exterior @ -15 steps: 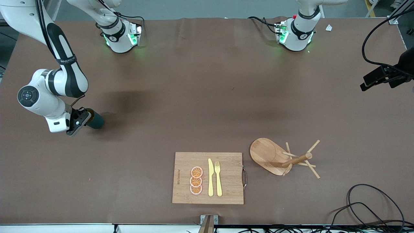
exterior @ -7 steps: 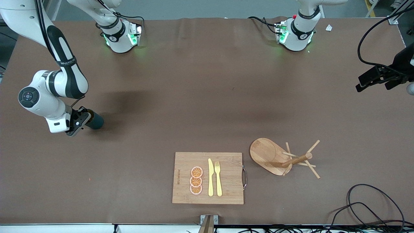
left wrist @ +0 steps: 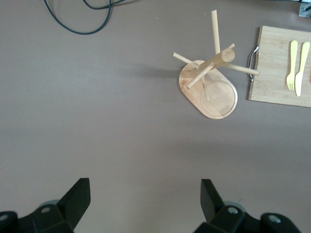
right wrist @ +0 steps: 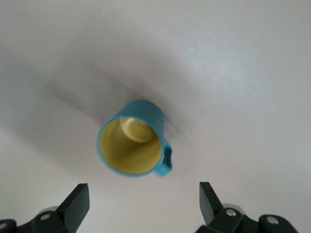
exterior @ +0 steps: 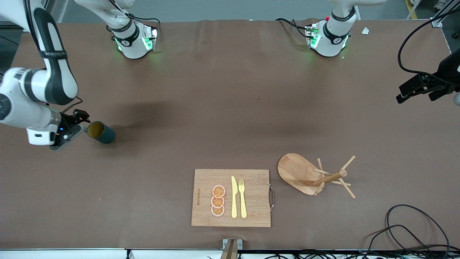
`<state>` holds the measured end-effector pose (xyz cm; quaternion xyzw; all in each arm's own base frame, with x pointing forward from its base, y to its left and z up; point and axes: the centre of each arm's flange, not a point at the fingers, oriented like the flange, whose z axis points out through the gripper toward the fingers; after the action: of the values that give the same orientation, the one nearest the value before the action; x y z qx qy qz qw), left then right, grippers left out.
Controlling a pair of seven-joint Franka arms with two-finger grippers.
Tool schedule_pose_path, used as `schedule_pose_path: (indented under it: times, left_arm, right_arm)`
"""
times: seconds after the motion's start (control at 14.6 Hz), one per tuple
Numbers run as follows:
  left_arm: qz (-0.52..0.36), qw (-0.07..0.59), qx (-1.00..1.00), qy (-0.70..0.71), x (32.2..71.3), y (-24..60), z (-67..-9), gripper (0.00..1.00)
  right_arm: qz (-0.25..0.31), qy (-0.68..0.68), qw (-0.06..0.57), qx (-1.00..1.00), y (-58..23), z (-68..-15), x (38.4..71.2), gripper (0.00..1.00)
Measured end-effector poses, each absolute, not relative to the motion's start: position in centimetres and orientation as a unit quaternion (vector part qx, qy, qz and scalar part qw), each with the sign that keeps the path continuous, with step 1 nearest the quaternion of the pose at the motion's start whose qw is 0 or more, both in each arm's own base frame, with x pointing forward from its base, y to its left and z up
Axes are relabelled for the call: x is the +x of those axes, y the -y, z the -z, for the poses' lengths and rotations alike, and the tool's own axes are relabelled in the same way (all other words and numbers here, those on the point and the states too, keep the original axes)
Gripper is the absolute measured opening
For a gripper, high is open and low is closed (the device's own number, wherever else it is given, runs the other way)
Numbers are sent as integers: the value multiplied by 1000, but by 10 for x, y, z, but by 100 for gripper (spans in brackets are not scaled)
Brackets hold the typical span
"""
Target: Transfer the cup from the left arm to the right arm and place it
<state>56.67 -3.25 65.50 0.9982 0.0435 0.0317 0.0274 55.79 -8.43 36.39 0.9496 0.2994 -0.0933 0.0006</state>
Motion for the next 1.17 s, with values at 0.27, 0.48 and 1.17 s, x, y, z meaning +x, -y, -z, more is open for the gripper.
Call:
schedule_pose_path:
  times: [0.27,0.48,1.17]
  left_arm:
    - [-40,27,998,-30,568,31,-658,100]
    - [-43,28,998,-28,569,33,-659,100]
    - [-40,27,998,-27,573,35,-655,100]
  right_arm:
    - [98,-141,18,985,51,-441,539,100]
    - [111,-75,24,991,41,-490,532,100]
    - [86,-4,30,996,51,-609,529,100]
